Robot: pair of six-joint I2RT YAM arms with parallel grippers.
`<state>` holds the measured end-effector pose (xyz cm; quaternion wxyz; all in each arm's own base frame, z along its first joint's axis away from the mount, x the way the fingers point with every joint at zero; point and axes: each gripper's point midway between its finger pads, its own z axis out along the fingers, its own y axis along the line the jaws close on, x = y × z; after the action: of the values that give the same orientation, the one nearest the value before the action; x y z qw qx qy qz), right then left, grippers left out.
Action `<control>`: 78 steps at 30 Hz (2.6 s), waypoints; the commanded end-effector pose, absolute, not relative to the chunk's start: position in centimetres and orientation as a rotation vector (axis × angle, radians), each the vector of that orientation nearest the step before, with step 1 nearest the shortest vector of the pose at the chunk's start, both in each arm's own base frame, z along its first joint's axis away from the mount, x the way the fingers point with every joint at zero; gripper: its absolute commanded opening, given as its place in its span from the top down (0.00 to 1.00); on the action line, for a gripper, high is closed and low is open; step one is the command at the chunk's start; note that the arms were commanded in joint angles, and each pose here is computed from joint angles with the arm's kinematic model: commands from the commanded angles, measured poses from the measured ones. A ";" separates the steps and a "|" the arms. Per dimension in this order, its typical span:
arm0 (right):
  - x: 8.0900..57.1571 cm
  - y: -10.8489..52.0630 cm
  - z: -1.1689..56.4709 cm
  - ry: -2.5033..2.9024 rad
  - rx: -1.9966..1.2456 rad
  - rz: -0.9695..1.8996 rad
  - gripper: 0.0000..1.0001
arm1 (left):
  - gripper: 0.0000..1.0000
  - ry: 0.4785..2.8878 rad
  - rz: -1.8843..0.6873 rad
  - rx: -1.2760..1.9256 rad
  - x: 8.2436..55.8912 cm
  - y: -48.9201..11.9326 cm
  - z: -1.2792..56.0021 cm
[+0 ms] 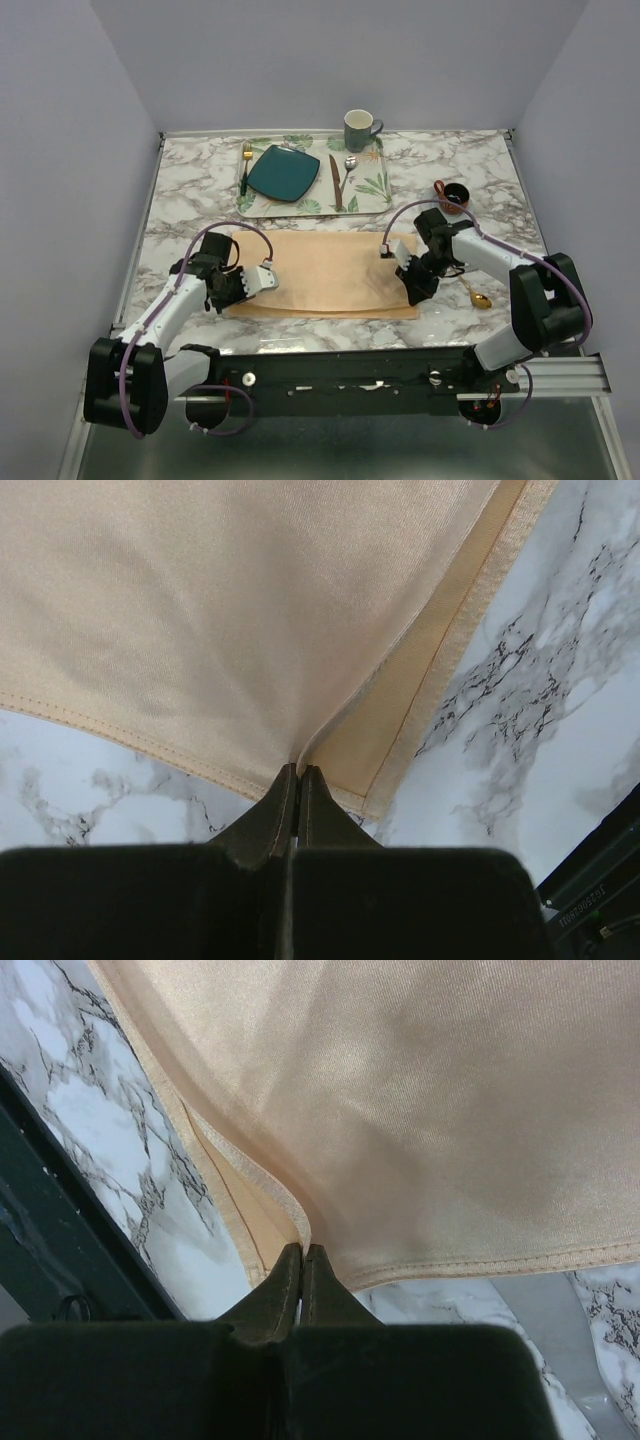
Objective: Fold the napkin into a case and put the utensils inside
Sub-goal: Fold and flatten the napkin at the center of the board, then smooth out the rectangle-folded napkin at the center of the board.
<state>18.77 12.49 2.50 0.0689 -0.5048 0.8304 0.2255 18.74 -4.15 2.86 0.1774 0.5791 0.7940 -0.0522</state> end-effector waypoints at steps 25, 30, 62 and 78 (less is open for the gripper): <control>20.1 14.3 6.8 2.478 -1.458 0.759 0.56 | 0.47 2.190 -0.199 1.635 17.6 -4.8 5.9; 21.7 15.0 5.8 2.512 -1.423 0.722 0.59 | 0.48 2.292 -0.243 1.515 19.0 -5.5 5.2; 25.3 21.6 15.9 2.268 -1.312 0.743 0.60 | 0.42 2.241 -0.228 0.614 28.6 -6.2 15.5; 26.5 21.4 8.1 2.528 -1.174 0.749 0.63 | 0.52 2.463 -0.477 0.357 30.9 -3.7 10.6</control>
<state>25.26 20.77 8.85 0.1226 -0.4220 0.8612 0.2555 29.48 -1.33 8.58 0.2636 0.0933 0.9539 -0.1088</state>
